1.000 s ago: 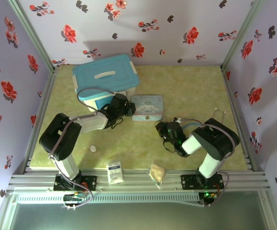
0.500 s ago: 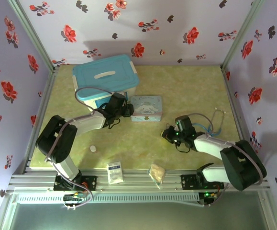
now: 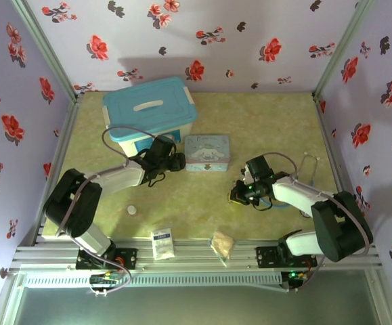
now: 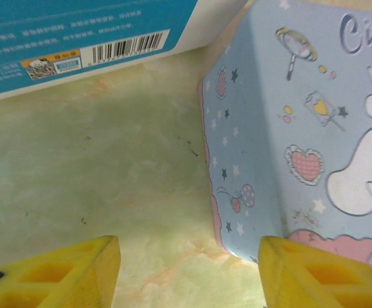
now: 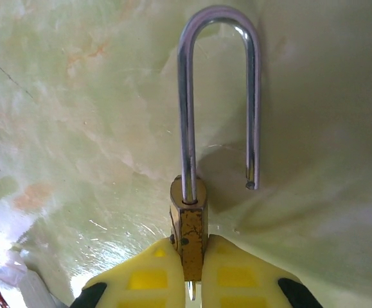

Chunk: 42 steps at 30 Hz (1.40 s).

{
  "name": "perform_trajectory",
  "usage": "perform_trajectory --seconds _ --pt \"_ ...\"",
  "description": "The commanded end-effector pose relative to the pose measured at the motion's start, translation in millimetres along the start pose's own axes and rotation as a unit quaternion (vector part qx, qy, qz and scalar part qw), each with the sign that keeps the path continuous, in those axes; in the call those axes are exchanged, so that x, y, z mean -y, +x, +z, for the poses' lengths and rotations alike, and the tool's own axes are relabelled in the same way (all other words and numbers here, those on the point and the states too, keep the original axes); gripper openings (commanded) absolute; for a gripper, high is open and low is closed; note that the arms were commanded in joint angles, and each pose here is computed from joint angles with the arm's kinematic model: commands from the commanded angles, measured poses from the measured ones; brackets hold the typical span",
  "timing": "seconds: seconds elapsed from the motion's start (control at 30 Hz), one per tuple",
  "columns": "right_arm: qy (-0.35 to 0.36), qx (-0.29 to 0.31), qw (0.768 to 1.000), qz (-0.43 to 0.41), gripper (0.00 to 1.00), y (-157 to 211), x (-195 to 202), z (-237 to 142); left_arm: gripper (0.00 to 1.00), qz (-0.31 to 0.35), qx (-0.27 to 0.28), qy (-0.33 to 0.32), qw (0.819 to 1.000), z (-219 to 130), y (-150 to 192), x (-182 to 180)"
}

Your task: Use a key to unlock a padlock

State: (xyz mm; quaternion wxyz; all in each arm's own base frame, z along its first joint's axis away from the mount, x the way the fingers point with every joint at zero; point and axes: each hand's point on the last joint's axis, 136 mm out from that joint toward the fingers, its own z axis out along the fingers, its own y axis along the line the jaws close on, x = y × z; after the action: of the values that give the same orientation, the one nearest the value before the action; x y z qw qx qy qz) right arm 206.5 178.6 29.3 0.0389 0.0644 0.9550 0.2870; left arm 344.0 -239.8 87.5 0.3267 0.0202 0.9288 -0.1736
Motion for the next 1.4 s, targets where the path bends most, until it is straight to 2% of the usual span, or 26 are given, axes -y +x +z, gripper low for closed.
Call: perform_trajectory --seconds 0.0,0.07,0.17,0.33,0.43,0.53,0.63,0.8,0.87,0.9,1.0,1.07,1.1,1.13,1.23,1.37 --pt "0.077 -0.014 0.997 0.012 0.24 12.3 31.3 -5.3 0.61 0.012 0.027 0.012 0.999 -27.0 -24.7 7.9" --pt "0.081 0.003 0.997 0.008 0.36 5.2 26.8 -13.8 0.62 0.02 0.039 0.018 0.999 -42.4 -37.0 13.3" --pt "0.095 0.023 0.995 0.0 0.44 -5.5 24.1 -23.4 0.65 0.025 0.067 0.03 0.997 -69.6 -59.1 18.9" --pt "0.084 0.044 0.995 -0.014 0.45 -25.0 9.1 -25.9 0.73 0.026 0.116 0.038 0.992 -119.0 -94.7 17.4" --pt "0.071 0.049 0.996 -0.019 0.44 -32.2 0.6 -25.5 0.73 0.021 0.133 0.026 0.991 -138.3 -108.5 4.6" --pt "0.065 0.065 0.995 -0.025 0.42 -38.9 -5.5 -30.7 0.73 0.012 0.136 0.002 0.991 -147.3 -114.4 -19.0" --pt "0.07 0.115 0.99 -0.033 0.43 -52.9 -9.3 -45.0 0.74 -0.031 0.146 -0.023 0.989 -155.5 -123.0 -57.8" --pt "0.077 0.192 0.977 -0.045 0.54 -74.2 -15.8 -70.1 0.79 -0.101 0.166 -0.058 0.979 -167.7 -138.1 -114.7" --pt "0.078 0.222 0.971 -0.053 0.69 -79.3 -18.2 -81.6 0.81 -0.119 0.168 -0.06 0.977 -169.8 -138.4 -127.7" --pt "0.08 0.234 0.967 -0.058 0.73 -80.8 -18.5 -87.3 0.82 -0.122 0.171 -0.065 0.976 -170.4 -137.2 -132.4" --pt "0.095 0.277 0.953 -0.071 0.76 -84.9 -16.6 -108.9 0.82 -0.152 0.164 -0.084 0.971 -169.1 -128.3 -153.7" --pt "0.11 0.308 0.942 -0.076 0.77 -87.3 -14.5 -126.6 0.82 -0.159 0.171 -0.081 0.969 -172.2 -120.5 -154.7" --pt "0.119 0.326 0.935 -0.075 0.84 -89.0 -12.5 -136.2 0.82 -0.164 0.178 -0.078 0.967 -173.2 -115.2 -155.1" --pt "0.129 0.347 0.926 -0.073 0.99 -91.2 -9.7 -147.5 0.82 -0.17 0.183 -0.081 0.965 -175.3 -108.7 -157.3" --pt "0.155 0.403 0.9 -0.061 0.99 -100.2 1.1 -180.2 0.83 -0.18 0.183 -0.11 0.96 -180.5 -89.6 -170.9" --pt "0.196 0.445 0.874 -0.013 0.99 -115.9 28.6 -211.8 0.83 -0.191 0.174 -0.138 0.956 -178.1 -64.9 -188.1"
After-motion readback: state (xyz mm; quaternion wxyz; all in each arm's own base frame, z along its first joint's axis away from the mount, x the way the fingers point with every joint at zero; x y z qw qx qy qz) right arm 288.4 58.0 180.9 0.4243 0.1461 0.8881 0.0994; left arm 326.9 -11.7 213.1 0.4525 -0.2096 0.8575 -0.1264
